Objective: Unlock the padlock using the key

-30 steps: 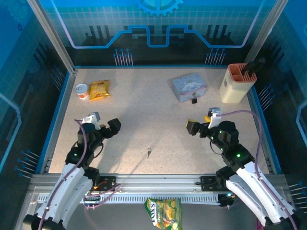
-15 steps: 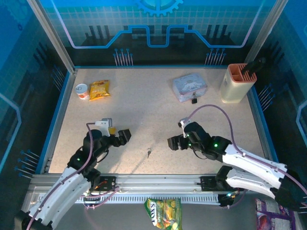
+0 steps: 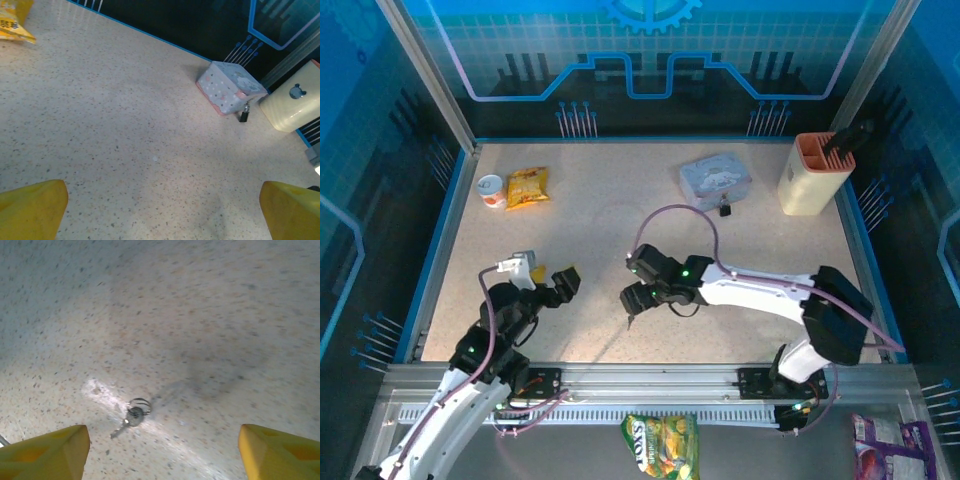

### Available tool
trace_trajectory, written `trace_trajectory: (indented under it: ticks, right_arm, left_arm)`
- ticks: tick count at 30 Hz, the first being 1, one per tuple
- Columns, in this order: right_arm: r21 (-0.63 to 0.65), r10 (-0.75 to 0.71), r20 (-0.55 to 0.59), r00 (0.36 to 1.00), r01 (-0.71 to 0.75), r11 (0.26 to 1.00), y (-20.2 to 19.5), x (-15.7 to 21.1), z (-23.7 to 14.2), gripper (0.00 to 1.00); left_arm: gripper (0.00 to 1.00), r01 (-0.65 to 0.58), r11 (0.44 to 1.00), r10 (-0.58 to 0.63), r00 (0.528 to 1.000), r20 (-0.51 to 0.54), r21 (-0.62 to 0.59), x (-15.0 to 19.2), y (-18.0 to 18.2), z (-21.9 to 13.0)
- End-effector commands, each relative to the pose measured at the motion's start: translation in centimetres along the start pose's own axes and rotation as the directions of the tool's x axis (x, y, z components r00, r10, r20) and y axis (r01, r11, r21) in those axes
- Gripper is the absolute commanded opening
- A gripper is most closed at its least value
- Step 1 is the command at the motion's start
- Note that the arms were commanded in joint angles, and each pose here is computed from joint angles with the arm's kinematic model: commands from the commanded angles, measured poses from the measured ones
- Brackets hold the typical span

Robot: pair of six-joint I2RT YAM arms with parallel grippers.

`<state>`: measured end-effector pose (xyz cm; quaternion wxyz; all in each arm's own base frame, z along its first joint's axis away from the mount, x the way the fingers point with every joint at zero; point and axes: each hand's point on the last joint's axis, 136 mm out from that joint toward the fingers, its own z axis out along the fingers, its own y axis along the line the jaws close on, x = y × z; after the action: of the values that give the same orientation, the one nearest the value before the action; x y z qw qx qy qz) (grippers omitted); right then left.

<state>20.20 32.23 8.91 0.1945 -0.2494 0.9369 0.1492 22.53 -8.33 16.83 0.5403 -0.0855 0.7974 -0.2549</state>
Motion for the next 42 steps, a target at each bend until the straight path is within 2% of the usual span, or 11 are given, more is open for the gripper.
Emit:
trace_trajectory:
  ticks: [1, 10, 16, 28, 34, 42]
  right_arm:
    - [-0.043, -0.04, -0.101, 0.994, 0.036, 0.998, 1.9, 1.3, 1.5, 0.72]
    - [-0.046, -0.058, -0.237, 0.97, 0.048, 0.998, 3.6, 3.1, 4.9, 0.54]
    - [-0.015, -0.051, -0.27, 0.962, 0.049, 0.999, 3.4, 3.6, 5.8, 0.43]
    - [0.104, -0.055, -0.306, 0.95, 0.091, 0.99, 2.5, 4.4, 6.3, 0.4]
    - [0.174, -0.055, -0.327, 0.943, 0.118, 0.978, 1.7, 4.8, 6.2, 0.34]
    - [0.171, -0.047, -0.326, 0.944, 0.108, 0.979, 2.2, 5.2, 6.3, 0.29]
  left_arm:
    - [0.99, 0.014, 0.998, -0.014, 1.0, 0.001, -0.065, 0.5, 1.4, -0.3]
    - [0.99, 0.016, 0.995, -0.015, 1.0, 0.004, -0.097, 0.1, 1.8, -0.9]
    - [0.99, 0.02, 0.994, -0.019, 1.0, 0.006, -0.104, 0.0, 1.9, -1.1]
    - [0.99, 0.021, 0.995, -0.02, 1.0, 0.012, -0.1, -0.1, 1.8, -1.3]
    - [0.99, 0.02, 0.995, -0.019, 1.0, 0.013, -0.102, -0.1, 1.8, -1.3]
    - [0.99, 0.018, 0.994, -0.017, 1.0, 0.014, -0.108, 0.0, 2.0, -1.2]
